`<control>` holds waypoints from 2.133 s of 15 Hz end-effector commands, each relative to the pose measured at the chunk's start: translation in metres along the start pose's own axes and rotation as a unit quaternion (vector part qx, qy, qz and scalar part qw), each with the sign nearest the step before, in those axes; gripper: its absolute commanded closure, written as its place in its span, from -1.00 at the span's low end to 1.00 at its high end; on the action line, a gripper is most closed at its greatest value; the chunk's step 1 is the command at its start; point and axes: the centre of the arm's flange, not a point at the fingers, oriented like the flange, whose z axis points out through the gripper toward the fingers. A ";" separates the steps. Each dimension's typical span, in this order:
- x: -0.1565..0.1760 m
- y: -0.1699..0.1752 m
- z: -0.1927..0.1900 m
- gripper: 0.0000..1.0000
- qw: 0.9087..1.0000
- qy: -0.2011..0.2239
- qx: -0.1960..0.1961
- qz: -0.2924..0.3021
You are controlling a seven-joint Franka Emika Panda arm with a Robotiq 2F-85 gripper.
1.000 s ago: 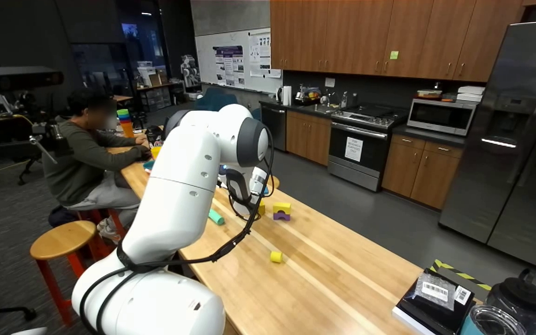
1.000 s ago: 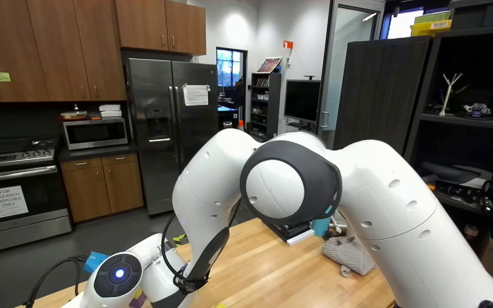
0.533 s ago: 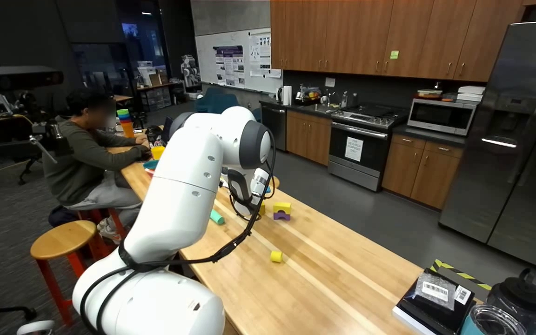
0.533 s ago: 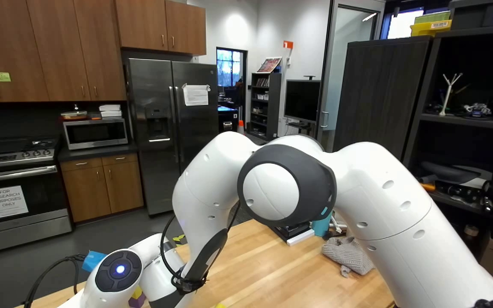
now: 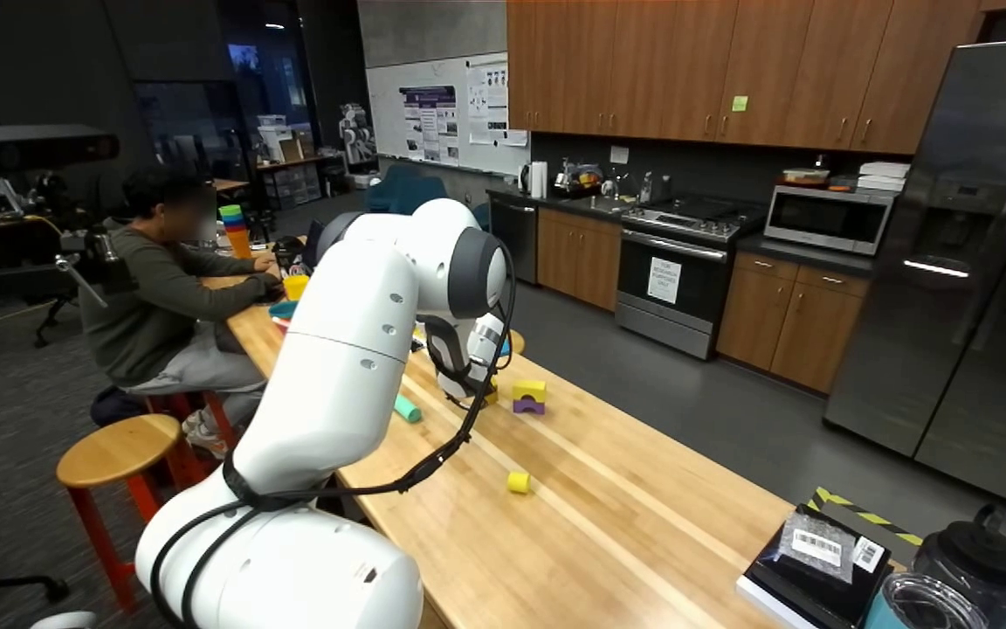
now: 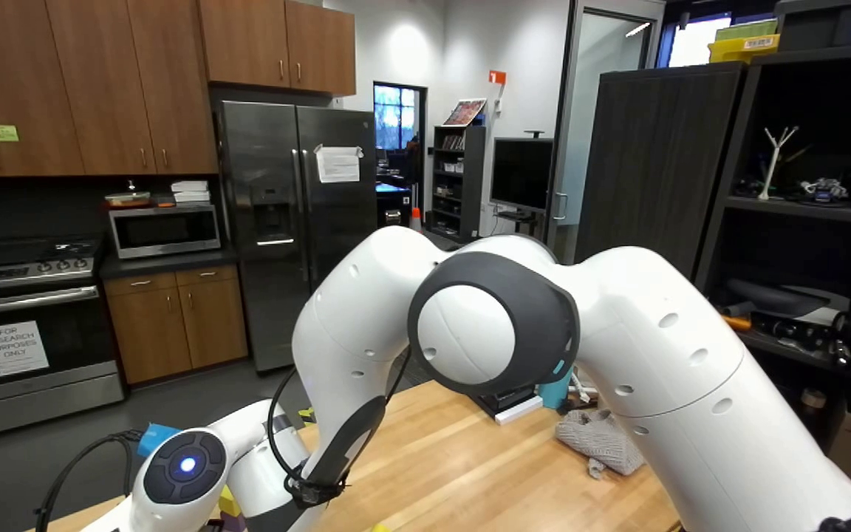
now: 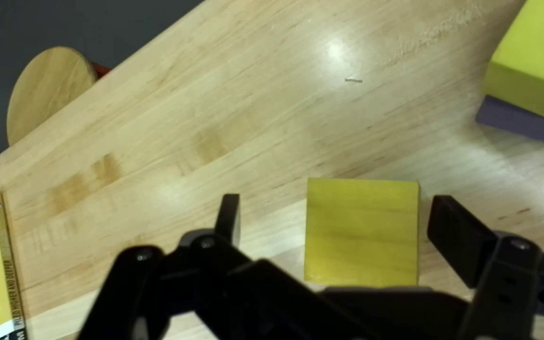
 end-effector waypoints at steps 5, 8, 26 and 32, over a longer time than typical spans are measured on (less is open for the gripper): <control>0.004 -0.002 0.017 -0.22 0.999 -0.015 0.030 -0.026; 0.003 0.000 0.017 0.20 0.999 -0.019 0.028 -0.026; -0.032 0.019 -0.028 0.21 0.997 -0.069 -0.008 -0.011; -0.051 0.013 -0.047 0.21 0.995 -0.098 -0.019 -0.002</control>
